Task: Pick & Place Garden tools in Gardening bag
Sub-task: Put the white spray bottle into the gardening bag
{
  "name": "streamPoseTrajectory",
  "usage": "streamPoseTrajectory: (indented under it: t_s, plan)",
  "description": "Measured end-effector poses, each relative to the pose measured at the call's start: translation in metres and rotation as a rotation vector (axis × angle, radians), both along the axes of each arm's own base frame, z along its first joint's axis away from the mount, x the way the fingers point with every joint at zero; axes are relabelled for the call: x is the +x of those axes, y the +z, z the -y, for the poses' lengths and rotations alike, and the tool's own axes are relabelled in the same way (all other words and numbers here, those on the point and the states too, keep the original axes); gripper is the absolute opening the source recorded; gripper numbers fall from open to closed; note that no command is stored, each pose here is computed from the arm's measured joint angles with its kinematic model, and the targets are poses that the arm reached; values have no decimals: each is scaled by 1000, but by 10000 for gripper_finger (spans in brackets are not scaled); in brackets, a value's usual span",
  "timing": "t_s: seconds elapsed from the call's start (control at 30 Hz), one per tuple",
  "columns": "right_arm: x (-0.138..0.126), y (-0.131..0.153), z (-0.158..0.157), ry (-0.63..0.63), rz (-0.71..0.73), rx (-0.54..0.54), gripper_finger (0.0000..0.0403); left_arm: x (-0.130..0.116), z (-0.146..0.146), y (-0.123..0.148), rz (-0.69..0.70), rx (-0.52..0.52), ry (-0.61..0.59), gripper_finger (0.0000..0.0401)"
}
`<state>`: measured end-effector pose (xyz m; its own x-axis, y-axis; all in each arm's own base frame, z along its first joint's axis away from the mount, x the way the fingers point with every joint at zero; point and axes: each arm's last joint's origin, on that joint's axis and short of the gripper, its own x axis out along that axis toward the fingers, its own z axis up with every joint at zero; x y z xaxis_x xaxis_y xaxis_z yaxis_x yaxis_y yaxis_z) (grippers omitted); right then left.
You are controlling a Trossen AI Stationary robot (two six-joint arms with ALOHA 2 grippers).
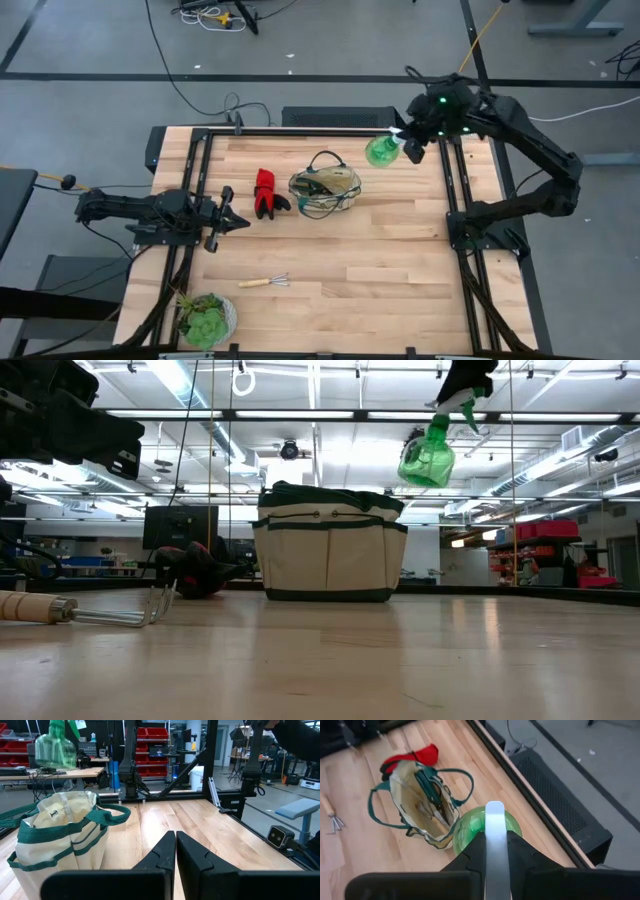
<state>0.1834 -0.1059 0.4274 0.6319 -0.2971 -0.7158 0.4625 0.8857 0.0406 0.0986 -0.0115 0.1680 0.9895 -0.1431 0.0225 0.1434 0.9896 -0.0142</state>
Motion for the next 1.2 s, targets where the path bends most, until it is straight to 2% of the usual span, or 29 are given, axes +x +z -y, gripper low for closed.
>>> streamPoseTrajectory:
  t_s: [0.23,0.43,0.73,1.2]
  plan:
    - [-21,13,-12,-8,68,-27,43,0,0,0,0,0,0,21]
    - [-29,18,-17,-8,91,-37,43,0,0,0,0,0,0,21]
    - [-29,18,-18,6,92,-43,43,0,0,0,0,0,0,21]
    - [-16,24,-35,141,179,-31,43,0,0,0,0,0,0,21]
